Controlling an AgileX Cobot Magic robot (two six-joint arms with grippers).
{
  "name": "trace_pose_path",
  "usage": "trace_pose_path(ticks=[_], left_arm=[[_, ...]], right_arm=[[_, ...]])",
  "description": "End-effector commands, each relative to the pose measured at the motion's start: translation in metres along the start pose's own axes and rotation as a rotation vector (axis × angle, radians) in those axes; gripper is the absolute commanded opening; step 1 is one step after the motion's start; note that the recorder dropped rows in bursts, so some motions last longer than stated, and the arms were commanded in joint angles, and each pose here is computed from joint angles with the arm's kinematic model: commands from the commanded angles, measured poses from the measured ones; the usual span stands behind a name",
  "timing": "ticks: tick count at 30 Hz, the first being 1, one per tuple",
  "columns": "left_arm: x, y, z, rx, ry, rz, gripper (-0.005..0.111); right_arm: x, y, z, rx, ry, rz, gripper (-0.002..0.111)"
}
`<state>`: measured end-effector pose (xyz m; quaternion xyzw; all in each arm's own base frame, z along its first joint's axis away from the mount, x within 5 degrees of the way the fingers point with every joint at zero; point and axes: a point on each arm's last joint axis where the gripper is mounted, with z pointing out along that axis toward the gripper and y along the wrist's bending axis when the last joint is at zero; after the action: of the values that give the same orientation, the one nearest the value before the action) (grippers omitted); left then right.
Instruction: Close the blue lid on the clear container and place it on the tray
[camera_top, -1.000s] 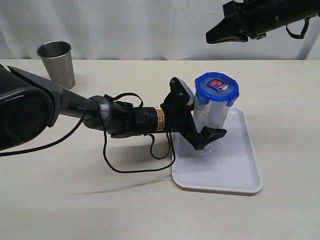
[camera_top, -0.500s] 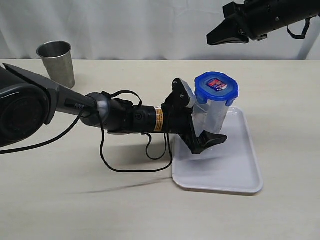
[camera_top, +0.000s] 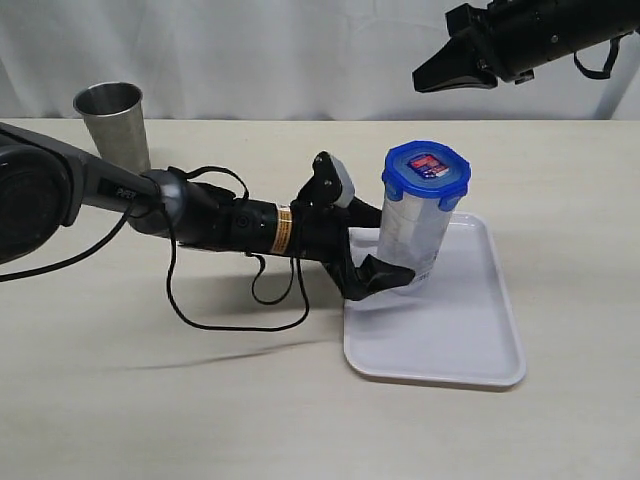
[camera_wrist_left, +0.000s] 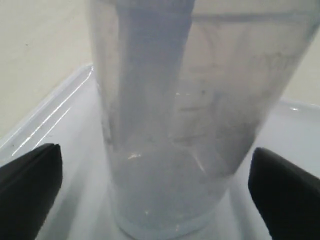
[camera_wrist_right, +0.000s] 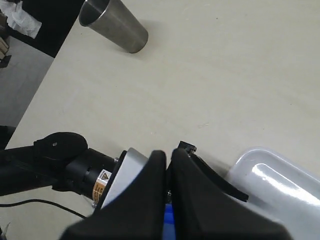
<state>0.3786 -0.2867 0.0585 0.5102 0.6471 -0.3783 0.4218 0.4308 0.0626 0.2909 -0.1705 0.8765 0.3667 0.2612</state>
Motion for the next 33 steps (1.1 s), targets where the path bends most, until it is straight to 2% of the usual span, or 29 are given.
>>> trace_pose_path(ticks=[1, 5, 9, 10, 11, 13, 14, 16, 17, 18, 19, 20, 21, 23, 24, 25, 26, 33], left_arm=[[-0.004, 0.012, -0.022, 0.068, -0.061, -0.089, 0.100], [0.002, 0.029, -0.054, 0.132, -0.102, -0.141, 0.100], [0.005, 0.041, -0.078, 0.157, -0.145, -0.199, 0.100], [0.006, 0.047, -0.082, 0.115, -0.121, -0.269, 0.100], [0.005, 0.051, -0.085, 0.062, -0.055, -0.291, 0.100], [-0.003, 0.055, -0.092, -0.028, 0.103, -0.243, 0.098], [-0.010, 0.057, -0.096, -0.061, 0.136, -0.257, 0.094], [-0.032, 0.057, -0.108, -0.114, 0.167, -0.260, 0.079], [-0.054, 0.059, -0.120, -0.187, 0.150, -0.310, 0.058], [-0.065, 0.058, -0.127, -0.203, 0.130, -0.341, 0.045], [-0.090, 0.053, -0.143, -0.216, 0.083, -0.371, 0.021], [-0.100, 0.052, -0.152, -0.230, 0.061, -0.390, 0.007], [-0.119, 0.044, -0.163, -0.247, 0.033, -0.383, 0.000], [-0.143, 0.034, -0.182, -0.331, -0.006, -0.398, 0.000], [-0.157, 0.026, -0.198, -0.424, -0.034, -0.397, 0.000], [-0.161, 0.020, -0.206, -0.476, -0.042, -0.410, 0.000], [-0.171, 0.009, -0.223, -0.570, -0.065, -0.396, 0.000], [-0.180, -0.063, -0.302, -0.986, -0.147, -0.334, 0.000]], right_arm=[[0.002, 0.003, -0.004, 0.008, 0.018, -0.001, 0.004], [-0.003, 0.006, -0.012, 0.070, -0.062, -0.014, 0.004], [-0.001, 0.033, -0.044, 0.169, -0.198, -0.104, 0.004], [0.003, 0.041, -0.051, 0.181, -0.216, -0.127, 0.004], [0.006, 0.050, -0.060, 0.197, -0.241, -0.143, 0.004], [0.013, 0.068, -0.079, 0.230, -0.298, -0.180, 0.004], [0.018, 0.075, -0.086, 0.247, -0.320, -0.199, 0.004], [0.029, 0.087, -0.097, 0.275, -0.363, -0.215, 0.004], [0.040, 0.095, -0.106, 0.307, -0.402, -0.221, 0.004], [0.047, 0.099, -0.111, 0.324, -0.424, -0.222, 0.004], [0.063, 0.105, -0.118, 0.365, -0.462, -0.223, 0.004], [0.072, 0.109, -0.123, 0.377, -0.489, -0.228, 0.004], [0.088, 0.121, -0.132, 0.383, -0.541, -0.254, 0.004], [0.115, 0.139, -0.142, 0.374, -0.600, -0.313, 0.004], [0.133, 0.150, -0.147, 0.361, -0.636, -0.342, 0.004], [0.143, 0.158, -0.153, 0.362, -0.666, -0.372, 0.004], [0.159, 0.166, -0.160, 0.376, -0.715, -0.389, 0.004], [0.222, 0.185, -0.184, 0.476, -0.938, -0.407, 0.004]])
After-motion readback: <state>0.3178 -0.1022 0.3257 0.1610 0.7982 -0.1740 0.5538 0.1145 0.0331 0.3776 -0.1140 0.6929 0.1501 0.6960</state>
